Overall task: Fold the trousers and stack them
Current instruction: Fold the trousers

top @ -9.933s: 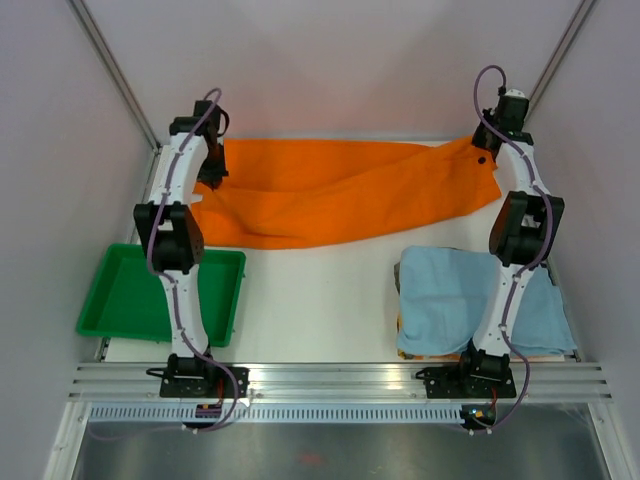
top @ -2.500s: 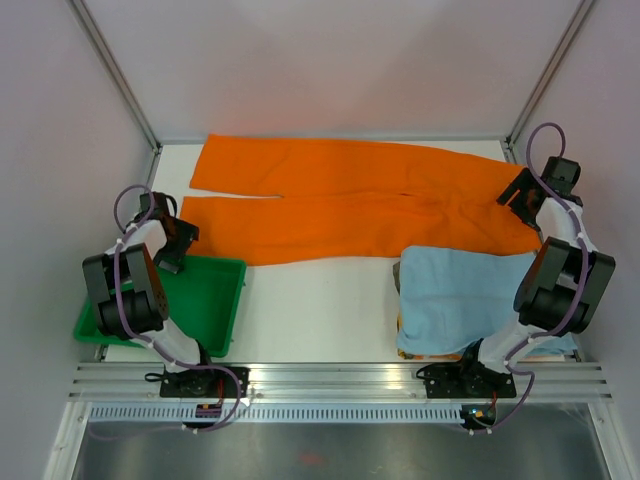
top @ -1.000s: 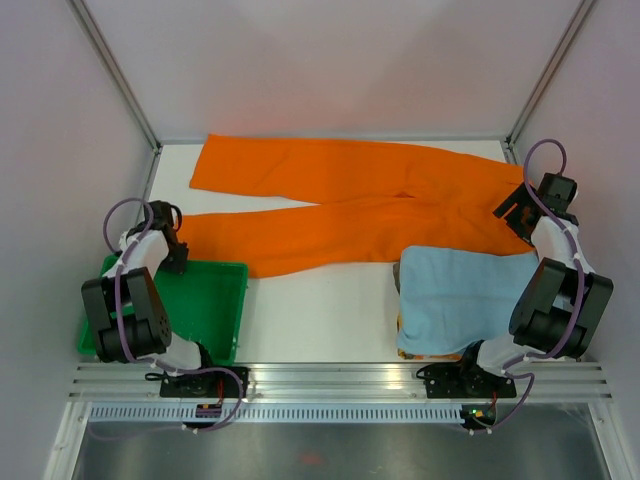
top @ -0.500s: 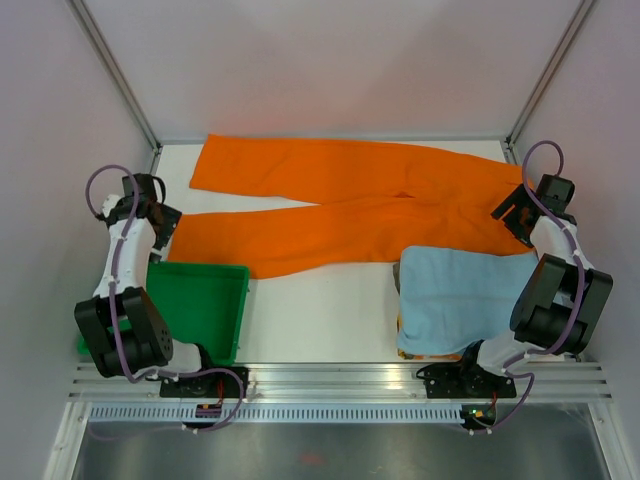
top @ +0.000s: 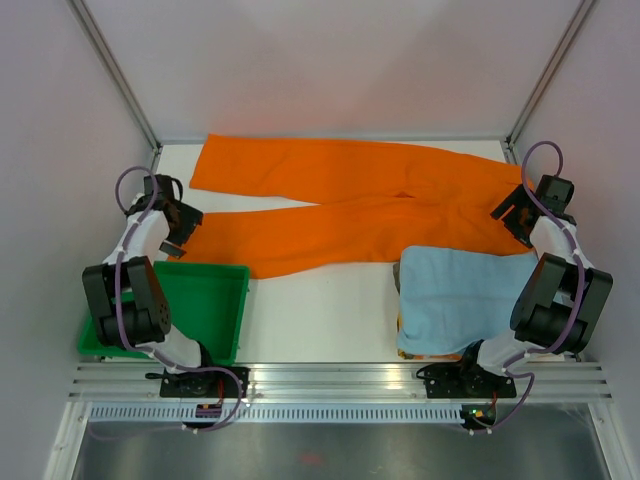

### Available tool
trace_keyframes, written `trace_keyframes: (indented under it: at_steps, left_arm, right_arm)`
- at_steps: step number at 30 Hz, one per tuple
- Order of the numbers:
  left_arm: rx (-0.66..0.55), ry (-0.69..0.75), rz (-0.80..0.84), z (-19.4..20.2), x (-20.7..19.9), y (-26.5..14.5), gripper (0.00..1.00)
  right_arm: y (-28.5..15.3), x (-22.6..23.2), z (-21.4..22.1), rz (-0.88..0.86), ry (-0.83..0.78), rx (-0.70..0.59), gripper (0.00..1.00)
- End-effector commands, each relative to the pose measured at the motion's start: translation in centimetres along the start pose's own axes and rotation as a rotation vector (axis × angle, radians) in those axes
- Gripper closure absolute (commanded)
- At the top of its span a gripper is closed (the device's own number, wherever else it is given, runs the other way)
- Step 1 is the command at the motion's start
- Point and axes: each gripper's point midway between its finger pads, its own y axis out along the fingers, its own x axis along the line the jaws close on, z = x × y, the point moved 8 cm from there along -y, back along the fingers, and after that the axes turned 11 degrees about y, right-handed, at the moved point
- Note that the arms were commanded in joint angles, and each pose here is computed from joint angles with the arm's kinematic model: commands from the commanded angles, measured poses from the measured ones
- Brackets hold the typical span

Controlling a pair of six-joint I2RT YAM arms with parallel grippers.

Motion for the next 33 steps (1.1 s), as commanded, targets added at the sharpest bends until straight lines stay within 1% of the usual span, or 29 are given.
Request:
trace_keyframes:
  at_steps: [1, 8, 11, 12, 14, 15, 17, 18, 22, 23, 25, 26, 27, 32, 33]
  left_arm:
    - [0.021, 0.001, -0.014, 0.7, -0.7, 2.0, 0.13]
    - [0.130, -0.018, -0.162, 3.4, 1.1, 5.2, 0.14]
    - [0.169, -0.029, -0.196, 4.5, 1.7, 6.3, 0.23]
    - [0.175, -0.032, -0.195, 4.7, 1.8, 6.7, 0.29]
    - [0.195, -0.029, -0.204, 5.3, 1.9, 7.3, 0.35]
    - [0.193, -0.027, -0.200, 5.2, 1.8, 7.6, 0.40]
    - [0.194, -0.019, -0.215, 5.3, 1.8, 8.0, 0.42]
    - [0.185, -0.007, -0.209, 5.1, 1.6, 8.1, 0.48]
    - [0.156, 0.013, -0.208, 4.0, 0.9, 8.4, 0.64]
    - [0.150, 0.024, -0.207, 3.8, 0.8, 8.5, 0.74]
    - [0.145, 0.031, -0.209, 3.3, 0.3, 9.0, 0.85]
    - [0.146, 0.039, -0.208, 3.1, 0.1, 9.2, 0.95]
    - [0.145, 0.040, -0.204, 2.9, -0.1, 9.4, 0.98]
    - [0.107, 0.069, -0.178, 1.2, -1.7, 10.5, 0.98]
    - [0.083, 0.071, -0.169, 0.2, -2.4, 10.4, 0.98]
  right_arm:
    - [0.0, 0.0, -0.3, -0.004, 0.005, -0.023, 0.17]
    - [0.1, -0.2, -0.3, 0.015, 0.004, -0.028, 0.17]
    - [0.4, -0.2, -0.3, 0.016, 0.009, -0.023, 0.17]
    - [0.6, -0.2, -0.3, 0.018, 0.009, -0.021, 0.17]
    - [0.6, -0.2, -0.3, 0.021, 0.009, -0.019, 0.17]
    - [0.7, -0.3, -0.2, 0.023, 0.008, -0.015, 0.17]
    - [0.6, -0.3, -0.3, 0.025, 0.007, -0.020, 0.17]
    - [0.6, -0.3, -0.4, 0.029, 0.006, -0.023, 0.17]
    - [0.5, -0.3, -0.5, 0.036, 0.003, -0.024, 0.17]
    - [0.4, -0.2, -0.6, 0.034, 0.000, -0.028, 0.17]
    - [0.3, -0.2, -0.6, 0.034, 0.001, -0.028, 0.17]
    - [0.3, -0.2, -0.6, 0.034, 0.000, -0.028, 0.17]
    - [0.3, -0.3, -0.5, 0.040, 0.001, -0.028, 0.17]
    - [0.4, -0.4, -0.5, 0.050, 0.009, -0.036, 0.17]
    - [0.4, -0.4, -0.5, 0.049, 0.009, -0.035, 0.17]
